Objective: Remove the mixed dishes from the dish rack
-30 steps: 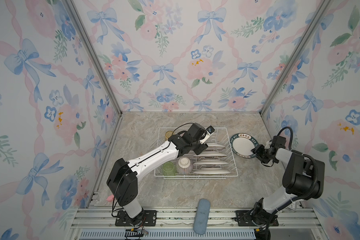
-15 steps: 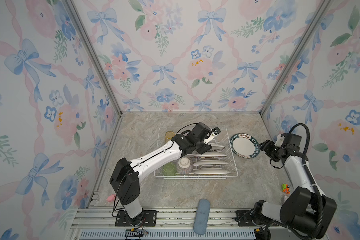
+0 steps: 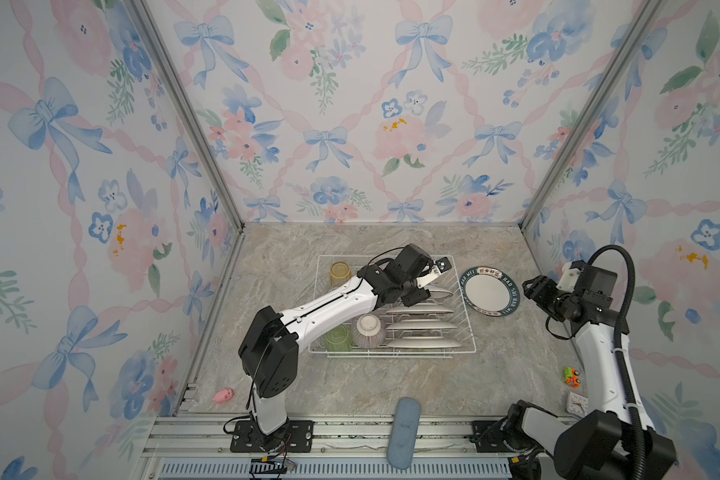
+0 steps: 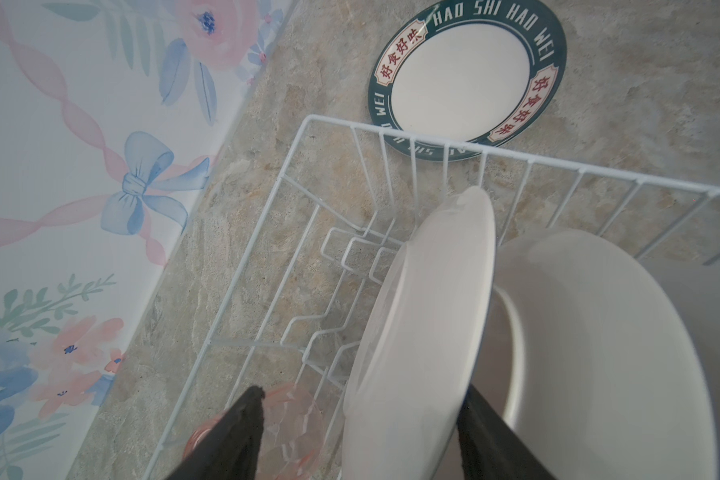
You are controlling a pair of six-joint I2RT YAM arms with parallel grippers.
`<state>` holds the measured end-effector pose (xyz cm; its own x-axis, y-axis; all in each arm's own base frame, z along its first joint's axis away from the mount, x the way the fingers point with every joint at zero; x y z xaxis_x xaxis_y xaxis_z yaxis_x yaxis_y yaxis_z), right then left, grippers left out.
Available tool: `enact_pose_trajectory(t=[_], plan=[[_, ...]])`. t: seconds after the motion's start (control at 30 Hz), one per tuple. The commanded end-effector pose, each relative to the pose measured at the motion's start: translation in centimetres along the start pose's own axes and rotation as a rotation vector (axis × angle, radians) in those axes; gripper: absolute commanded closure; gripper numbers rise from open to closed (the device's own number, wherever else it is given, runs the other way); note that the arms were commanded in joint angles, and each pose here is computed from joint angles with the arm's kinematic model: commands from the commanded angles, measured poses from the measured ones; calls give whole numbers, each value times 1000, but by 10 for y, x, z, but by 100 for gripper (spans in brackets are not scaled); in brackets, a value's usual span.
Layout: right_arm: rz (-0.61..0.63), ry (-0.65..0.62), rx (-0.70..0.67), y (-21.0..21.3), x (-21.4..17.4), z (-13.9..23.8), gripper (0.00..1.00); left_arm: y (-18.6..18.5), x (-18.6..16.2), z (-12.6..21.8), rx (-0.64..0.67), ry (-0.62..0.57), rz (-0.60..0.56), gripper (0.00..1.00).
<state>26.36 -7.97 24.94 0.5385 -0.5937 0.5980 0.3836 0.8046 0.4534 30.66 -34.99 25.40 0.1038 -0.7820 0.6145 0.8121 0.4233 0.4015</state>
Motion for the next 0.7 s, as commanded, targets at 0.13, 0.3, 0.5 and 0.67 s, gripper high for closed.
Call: enact_pose_trajectory(t=[0.13, 0.3, 0.5, 0.67], plan=[[8, -2, 38, 10, 3, 9, 32, 0, -6, -20, 36, 88, -96, 34], [8, -5, 42, 10, 2, 9, 32, 2, -5, -26, 49, 98, -119, 38], [10, -2, 47, 10, 1, 9, 32, 6, -2, -30, 45, 91, -123, 53], [10, -2, 47, 10, 0, 9, 32, 9, -2, -32, 28, 80, -112, 61]])
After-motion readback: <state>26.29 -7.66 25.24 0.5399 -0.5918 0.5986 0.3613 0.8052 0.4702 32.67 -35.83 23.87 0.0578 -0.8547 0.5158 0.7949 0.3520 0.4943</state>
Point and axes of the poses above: each gripper's point midway between its finger pads, its own z axis back along the fingers, its own y axis along the line the jaws close on, x = y × z, the point moved 7 cm from there along z, back along the fingers
